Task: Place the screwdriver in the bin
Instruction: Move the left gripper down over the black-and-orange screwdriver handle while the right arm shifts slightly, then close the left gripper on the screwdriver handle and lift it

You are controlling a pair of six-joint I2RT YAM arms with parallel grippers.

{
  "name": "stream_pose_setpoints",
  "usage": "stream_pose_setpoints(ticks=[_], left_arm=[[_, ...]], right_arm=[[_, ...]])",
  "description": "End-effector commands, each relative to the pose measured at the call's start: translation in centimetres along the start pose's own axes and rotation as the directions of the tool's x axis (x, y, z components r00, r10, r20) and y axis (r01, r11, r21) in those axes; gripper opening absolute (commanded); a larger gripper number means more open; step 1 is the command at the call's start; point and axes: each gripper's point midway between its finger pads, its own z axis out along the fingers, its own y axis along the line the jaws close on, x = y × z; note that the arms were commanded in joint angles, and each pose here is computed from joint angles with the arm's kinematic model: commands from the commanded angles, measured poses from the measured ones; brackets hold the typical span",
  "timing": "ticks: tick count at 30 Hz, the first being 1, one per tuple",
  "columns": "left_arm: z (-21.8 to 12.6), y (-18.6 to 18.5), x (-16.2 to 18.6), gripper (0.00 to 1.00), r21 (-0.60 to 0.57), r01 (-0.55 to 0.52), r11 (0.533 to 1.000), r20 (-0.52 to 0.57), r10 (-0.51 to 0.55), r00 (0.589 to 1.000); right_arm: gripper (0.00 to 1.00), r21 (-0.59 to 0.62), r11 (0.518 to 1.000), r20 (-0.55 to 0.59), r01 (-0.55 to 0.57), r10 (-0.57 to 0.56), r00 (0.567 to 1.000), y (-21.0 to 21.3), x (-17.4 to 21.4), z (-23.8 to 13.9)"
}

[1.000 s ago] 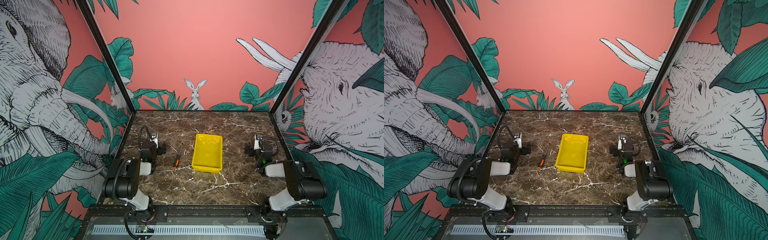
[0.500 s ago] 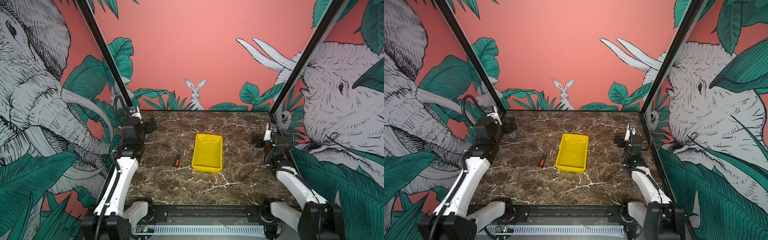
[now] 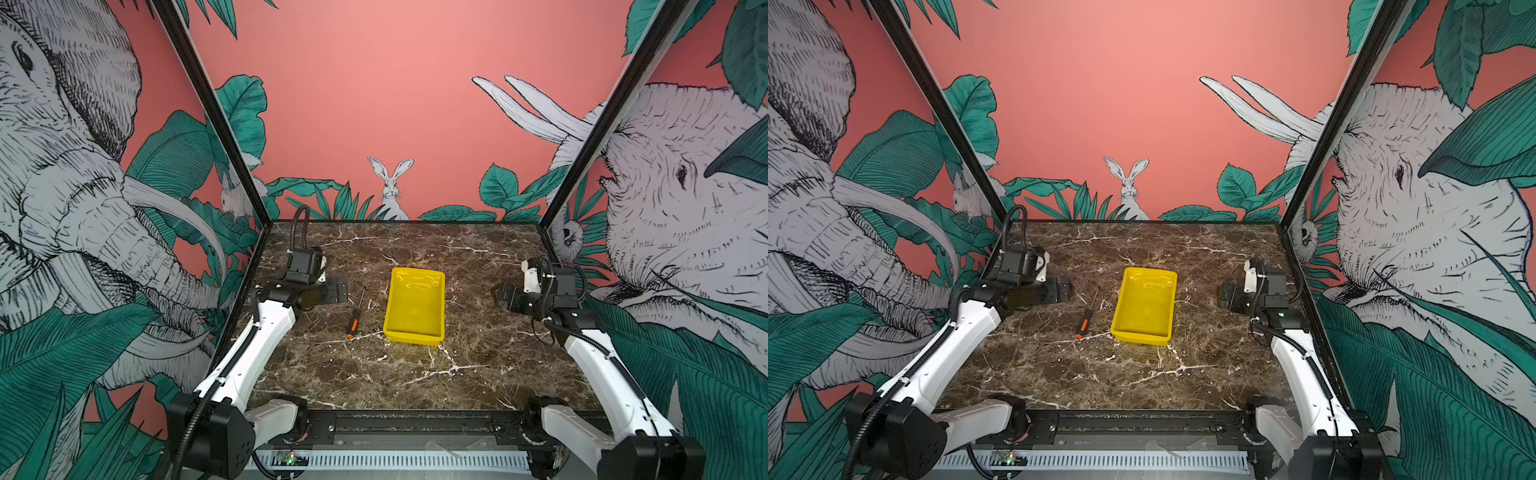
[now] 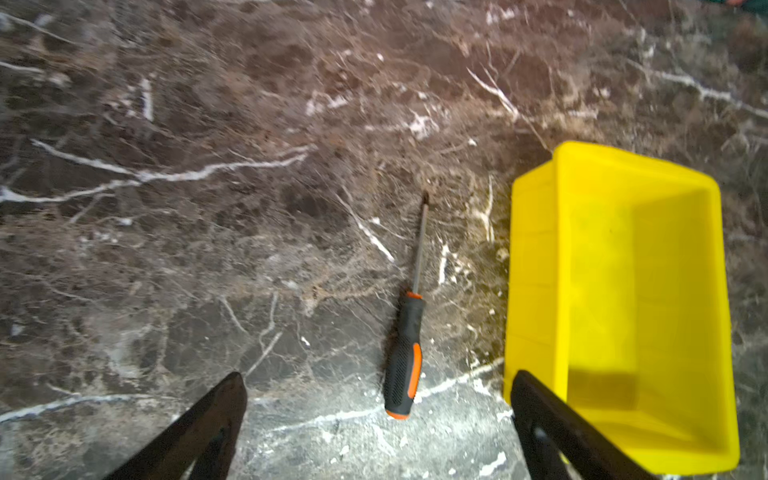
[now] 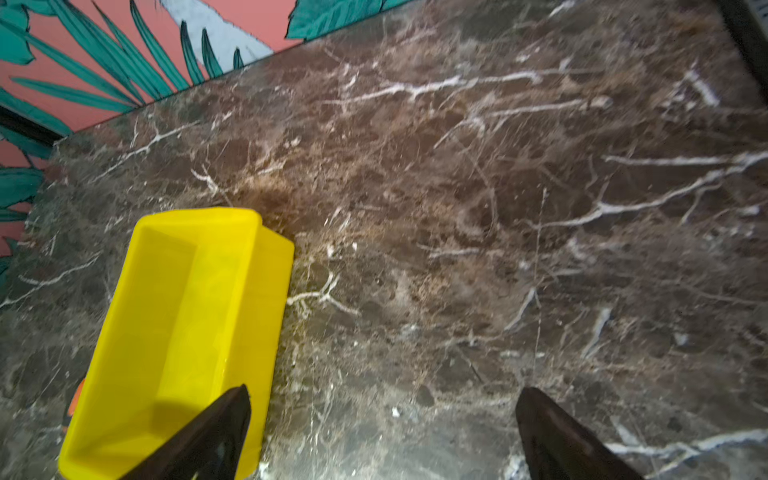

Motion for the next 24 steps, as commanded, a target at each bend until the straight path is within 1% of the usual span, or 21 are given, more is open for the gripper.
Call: stream_pose_setpoints(ticks=[1,3,6,8,11,14,18,23,24], left_arm=[[1.6,0.5,3.6,1.00,-0.022,0.046,0.999,-0.127,-0.049,0.991],[2.7,-0.2,4.6,1.00,0.005,0.050,0.999,-0.156,-0.049,0.986],[4.0,-1.0,5.8,1.00,-0.004,0.002,1.000,-0.204,-0.003,0.979],[4.8,-1.0,6.4,1.00,-0.033,-0.023,0.999,-0.243,0.014,0.970],[6.0,-1.3,7.1,0.99,-0.043,-0.062,0.997,-0.283,0.048,0.958],[6.8,-1.3,7.8,0.95,-0.066,-0.093,0.993,-0.321,0.067,0.945],[8.2,-2.0,8.8,0.86,-0.061,-0.098,0.993,-0.349,0.070,0.935],[9.5,-2.0,9.2,0.80,-0.082,-0.101,0.992,-0.346,0.066,0.936],[9.8,-1.9,9.3,0.77,-0.086,-0.103,0.991,-0.347,0.068,0.935]], right_arm=[[0.99,-0.074,0.997,-0.060,0.024,-0.029,0.998,1.6,1.6,-1.5],[0.99,-0.120,0.992,-0.099,0.032,-0.044,0.994,2.5,2.5,-2.4],[0.99,-0.200,0.980,-0.141,0.007,-0.036,0.989,4.0,4.0,-3.5],[0.99,-0.204,0.979,-0.183,-0.017,-0.021,0.983,4.1,5.1,-4.0],[0.99,-0.222,0.975,-0.238,-0.026,-0.028,0.971,4.3,6.9,-4.8],[0.99,-0.223,0.974,-0.234,-0.035,-0.019,0.972,4.2,7.9,-5.0],[0.99,-0.194,0.981,-0.184,-0.021,-0.015,0.983,3.7,7.5,-5.2],[0.99,-0.212,0.976,-0.205,-0.042,-0.003,0.979,3.8,7.9,-4.6],[0.99,-0.211,0.977,-0.207,-0.042,-0.002,0.978,3.8,7.9,-4.6]])
